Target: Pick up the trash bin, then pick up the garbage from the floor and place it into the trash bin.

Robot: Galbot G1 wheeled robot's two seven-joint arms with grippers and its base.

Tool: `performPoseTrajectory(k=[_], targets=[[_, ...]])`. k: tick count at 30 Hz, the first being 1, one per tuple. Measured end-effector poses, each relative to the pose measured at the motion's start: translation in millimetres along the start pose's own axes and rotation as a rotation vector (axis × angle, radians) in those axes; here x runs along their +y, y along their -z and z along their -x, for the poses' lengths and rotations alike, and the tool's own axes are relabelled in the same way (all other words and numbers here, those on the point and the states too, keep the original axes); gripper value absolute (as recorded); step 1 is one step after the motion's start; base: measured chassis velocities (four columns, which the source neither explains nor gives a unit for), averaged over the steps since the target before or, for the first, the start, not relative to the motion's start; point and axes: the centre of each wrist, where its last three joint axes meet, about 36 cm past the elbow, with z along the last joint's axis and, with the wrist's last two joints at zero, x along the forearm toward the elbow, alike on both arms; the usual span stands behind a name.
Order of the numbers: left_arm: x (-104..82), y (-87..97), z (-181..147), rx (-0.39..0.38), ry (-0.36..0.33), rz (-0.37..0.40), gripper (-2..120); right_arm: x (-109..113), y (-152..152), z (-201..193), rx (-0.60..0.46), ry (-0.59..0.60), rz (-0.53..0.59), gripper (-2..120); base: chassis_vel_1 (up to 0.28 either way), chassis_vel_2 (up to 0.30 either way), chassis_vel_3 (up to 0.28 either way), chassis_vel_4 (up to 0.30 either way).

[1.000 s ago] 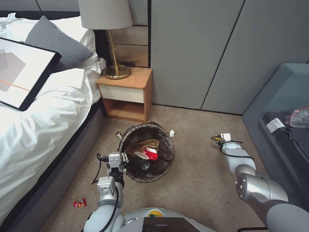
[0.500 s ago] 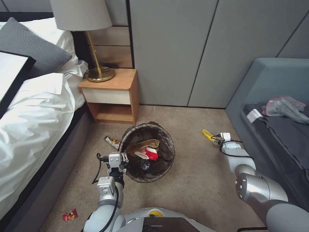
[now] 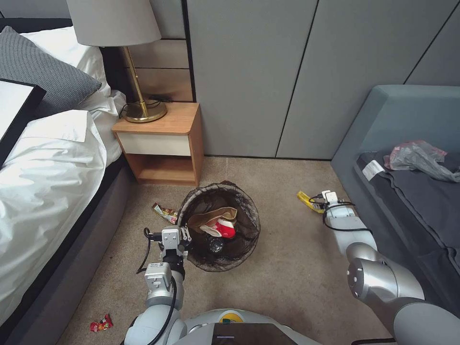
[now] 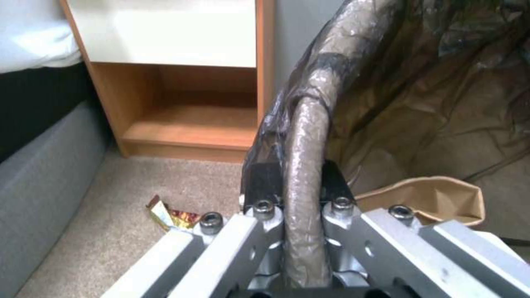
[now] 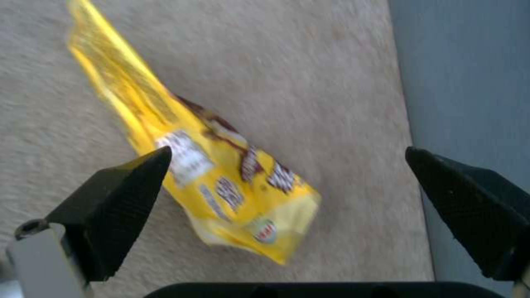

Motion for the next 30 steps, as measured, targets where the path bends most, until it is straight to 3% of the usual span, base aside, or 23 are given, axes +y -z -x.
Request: performPoseTrajectory(k=[8,18,30], targets=[[0.0,0.0,0,0.000,0.000,0.000,0,18,22,1,-0.017,0.035,-0.102,100,0.000,0.000,0.000,0.000],[0.0,0.0,0,0.000,0.000,0.000,0,31,13,2,0.052,0.067,-0.142,100,0.000,0.000,0.000,0.000],[0.0,0.0,0,0.000,0.000,0.000,0,39,25,4,0.094,0.149,0.056,100,0.000,0.000,0.000,0.000]])
